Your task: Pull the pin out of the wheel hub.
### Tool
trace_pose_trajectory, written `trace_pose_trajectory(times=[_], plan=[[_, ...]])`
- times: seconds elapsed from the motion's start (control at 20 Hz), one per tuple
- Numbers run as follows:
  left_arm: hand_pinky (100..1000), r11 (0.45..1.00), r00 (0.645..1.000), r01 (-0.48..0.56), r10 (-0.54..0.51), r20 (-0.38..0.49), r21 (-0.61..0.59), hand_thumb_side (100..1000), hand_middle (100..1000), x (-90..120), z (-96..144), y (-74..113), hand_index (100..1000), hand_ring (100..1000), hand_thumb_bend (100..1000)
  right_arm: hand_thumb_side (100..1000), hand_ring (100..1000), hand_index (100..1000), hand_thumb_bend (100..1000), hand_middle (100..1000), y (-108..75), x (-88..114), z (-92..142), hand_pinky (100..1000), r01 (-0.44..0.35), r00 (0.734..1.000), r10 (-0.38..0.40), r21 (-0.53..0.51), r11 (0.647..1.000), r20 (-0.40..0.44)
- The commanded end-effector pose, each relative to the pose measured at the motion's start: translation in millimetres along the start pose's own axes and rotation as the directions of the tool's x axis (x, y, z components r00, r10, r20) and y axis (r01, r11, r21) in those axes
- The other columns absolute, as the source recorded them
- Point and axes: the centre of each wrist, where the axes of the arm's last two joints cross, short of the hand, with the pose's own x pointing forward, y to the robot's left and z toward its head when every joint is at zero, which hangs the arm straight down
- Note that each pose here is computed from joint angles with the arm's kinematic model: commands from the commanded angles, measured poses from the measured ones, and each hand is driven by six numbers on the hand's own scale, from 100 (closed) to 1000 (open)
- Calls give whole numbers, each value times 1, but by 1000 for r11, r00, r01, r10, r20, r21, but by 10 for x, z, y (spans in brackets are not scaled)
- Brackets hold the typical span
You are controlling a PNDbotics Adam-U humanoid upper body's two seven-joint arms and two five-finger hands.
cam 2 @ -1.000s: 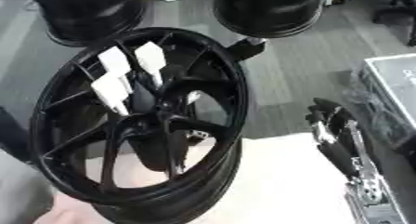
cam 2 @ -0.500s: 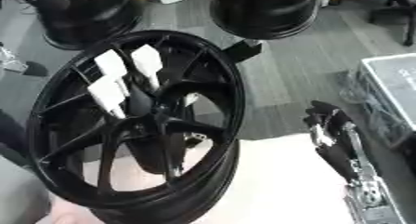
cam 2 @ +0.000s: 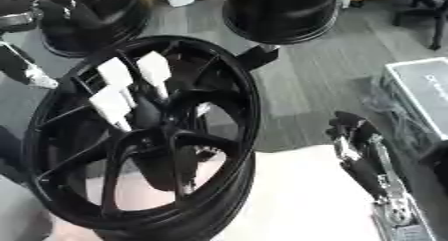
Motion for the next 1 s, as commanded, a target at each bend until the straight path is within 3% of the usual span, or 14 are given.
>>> trace_pose_trajectory(times=[0.05, 1.0], plan=[[795, 921, 944, 264, -185, 272, -288, 190, 803, 1, 3, 117, 878, 752, 599, 521, 663, 802, 100, 668, -29, 52, -61, 760, -5, 1000, 5, 11, 1000, 26], [790, 872, 954, 255, -156, 257, -417, 120, 721, -37, -128, -181, 805, 719, 490, 525, 664, 802, 100, 668, 27, 84, -170, 761, 14, 998, -16, 36, 999, 52]])
